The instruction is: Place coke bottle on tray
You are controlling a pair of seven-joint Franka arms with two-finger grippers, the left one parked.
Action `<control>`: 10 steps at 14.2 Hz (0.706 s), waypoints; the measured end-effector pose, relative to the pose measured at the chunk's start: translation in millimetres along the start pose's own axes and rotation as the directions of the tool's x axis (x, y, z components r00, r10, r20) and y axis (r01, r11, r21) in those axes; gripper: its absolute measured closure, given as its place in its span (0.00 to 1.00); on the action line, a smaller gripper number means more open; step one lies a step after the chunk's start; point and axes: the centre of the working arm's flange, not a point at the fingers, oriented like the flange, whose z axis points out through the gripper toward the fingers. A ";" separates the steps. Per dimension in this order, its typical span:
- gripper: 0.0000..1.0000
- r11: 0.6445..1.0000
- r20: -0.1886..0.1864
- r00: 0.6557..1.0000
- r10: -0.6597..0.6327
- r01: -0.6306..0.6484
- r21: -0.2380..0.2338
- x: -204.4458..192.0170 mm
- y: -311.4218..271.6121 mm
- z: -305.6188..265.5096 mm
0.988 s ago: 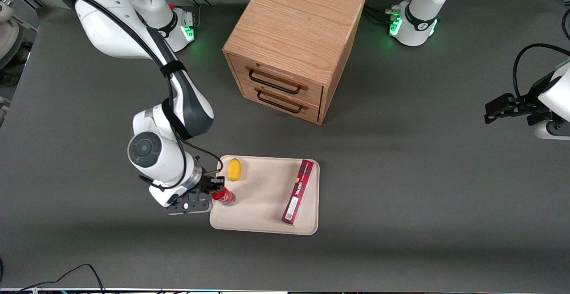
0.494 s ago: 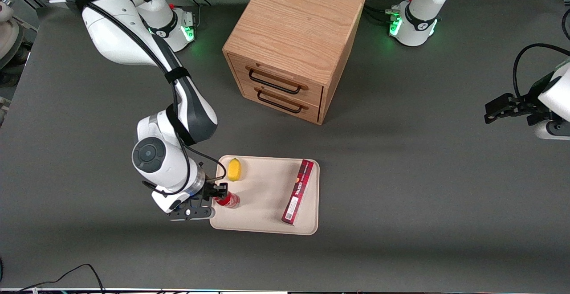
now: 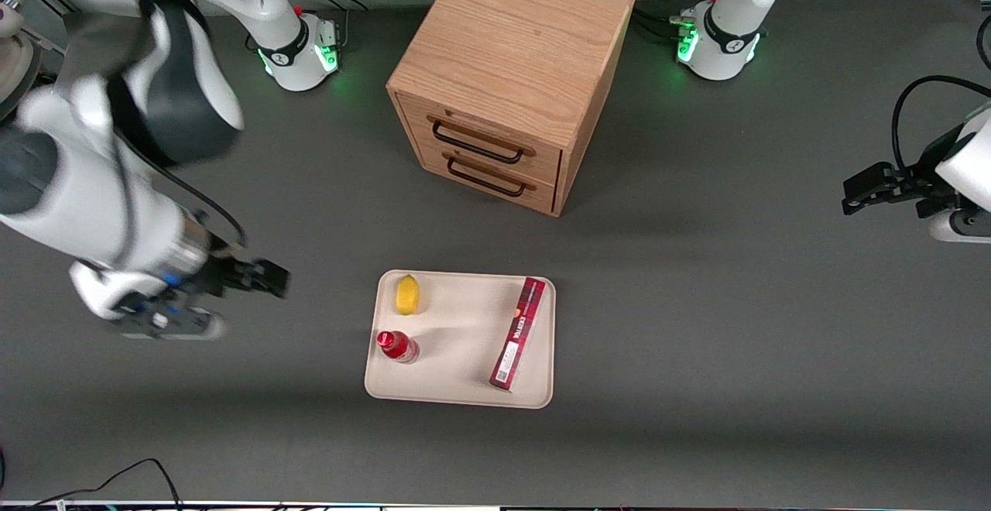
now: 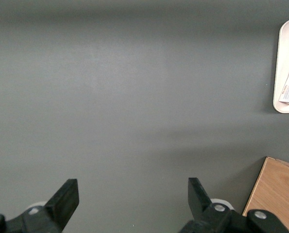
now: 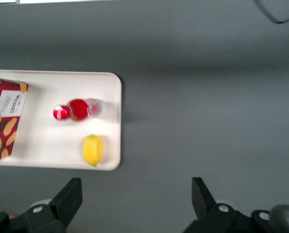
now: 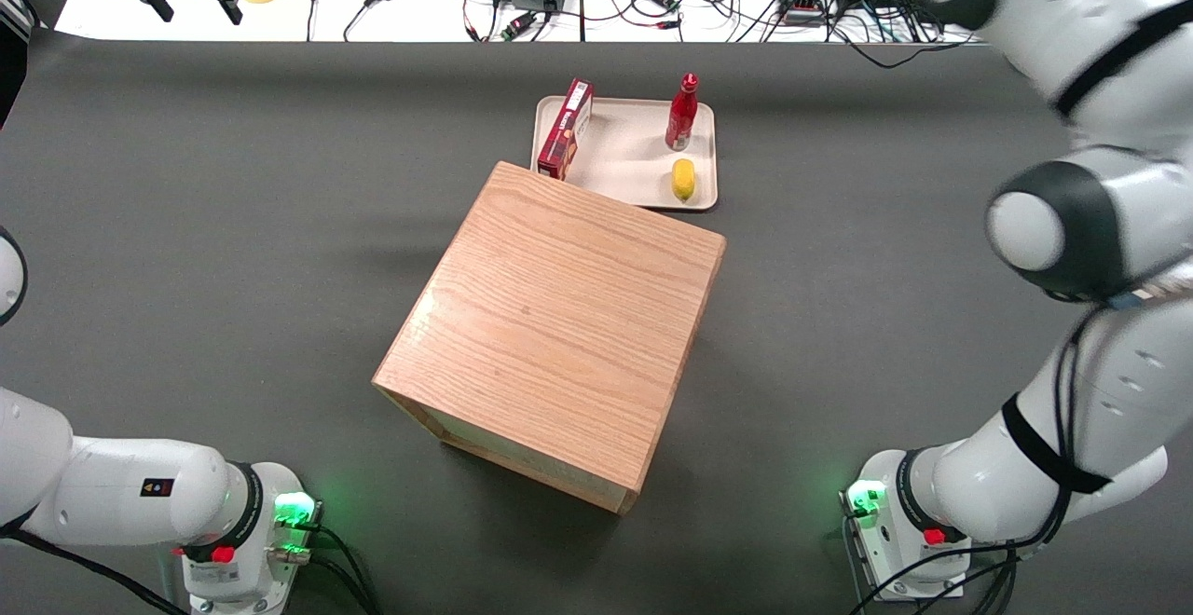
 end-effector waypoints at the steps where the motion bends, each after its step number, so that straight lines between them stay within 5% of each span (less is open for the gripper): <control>1: 0.00 1.000 -0.014 1.000 0.010 -0.010 0.003 -15.8 18.5 -24.2; 6: 0.00 0.999 -0.071 0.997 0.033 -0.033 0.002 -90.5 128.2 -95.4; 10: 0.00 1.000 -0.062 0.998 0.018 -0.018 -0.004 -104.1 181.8 -96.0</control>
